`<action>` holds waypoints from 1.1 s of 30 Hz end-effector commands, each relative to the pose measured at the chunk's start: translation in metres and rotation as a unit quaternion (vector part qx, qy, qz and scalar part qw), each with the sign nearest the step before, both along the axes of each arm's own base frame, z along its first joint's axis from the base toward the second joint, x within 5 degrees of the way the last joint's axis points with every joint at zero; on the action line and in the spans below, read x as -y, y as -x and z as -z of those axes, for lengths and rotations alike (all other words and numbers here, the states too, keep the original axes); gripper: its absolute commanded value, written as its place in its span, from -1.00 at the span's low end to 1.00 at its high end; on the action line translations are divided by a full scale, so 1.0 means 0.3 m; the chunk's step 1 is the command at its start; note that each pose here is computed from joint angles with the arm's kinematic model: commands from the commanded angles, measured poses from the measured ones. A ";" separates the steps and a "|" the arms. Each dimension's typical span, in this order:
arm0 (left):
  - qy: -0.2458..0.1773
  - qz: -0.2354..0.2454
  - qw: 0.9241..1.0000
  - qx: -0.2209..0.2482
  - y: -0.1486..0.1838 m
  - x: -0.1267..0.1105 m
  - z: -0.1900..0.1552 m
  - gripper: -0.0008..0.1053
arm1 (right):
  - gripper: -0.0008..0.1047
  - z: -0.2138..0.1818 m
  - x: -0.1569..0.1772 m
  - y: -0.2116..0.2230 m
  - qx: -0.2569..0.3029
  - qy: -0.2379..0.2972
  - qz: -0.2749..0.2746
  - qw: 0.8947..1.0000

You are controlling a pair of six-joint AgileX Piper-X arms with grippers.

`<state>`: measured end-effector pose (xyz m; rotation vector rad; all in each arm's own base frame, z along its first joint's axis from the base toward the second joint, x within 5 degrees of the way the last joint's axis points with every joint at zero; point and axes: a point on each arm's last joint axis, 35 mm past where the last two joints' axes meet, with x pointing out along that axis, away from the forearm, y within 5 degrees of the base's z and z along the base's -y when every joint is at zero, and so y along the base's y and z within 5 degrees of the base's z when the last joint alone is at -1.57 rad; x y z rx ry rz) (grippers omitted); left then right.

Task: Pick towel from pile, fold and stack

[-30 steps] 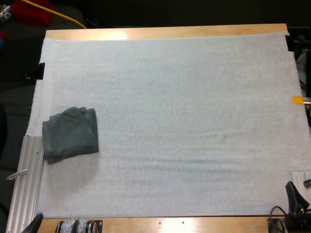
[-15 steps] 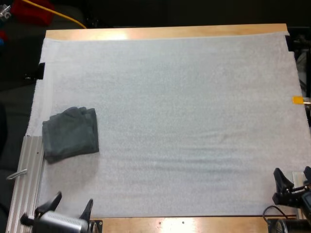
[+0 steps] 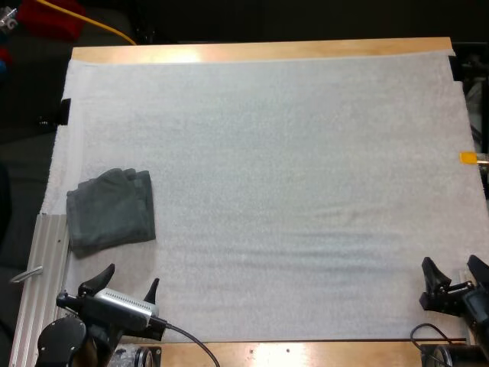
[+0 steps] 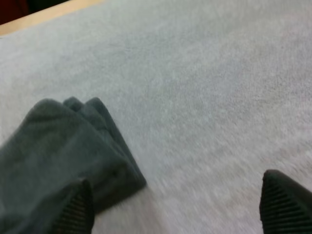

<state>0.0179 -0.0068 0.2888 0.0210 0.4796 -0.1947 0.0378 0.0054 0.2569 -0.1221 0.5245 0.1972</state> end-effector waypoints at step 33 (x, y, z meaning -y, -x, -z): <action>-0.003 0.006 1.000 0.015 -0.016 0.000 -0.011 0.30 | 0.44 0.043 0.001 -0.022 -0.014 0.002 0.001 1.000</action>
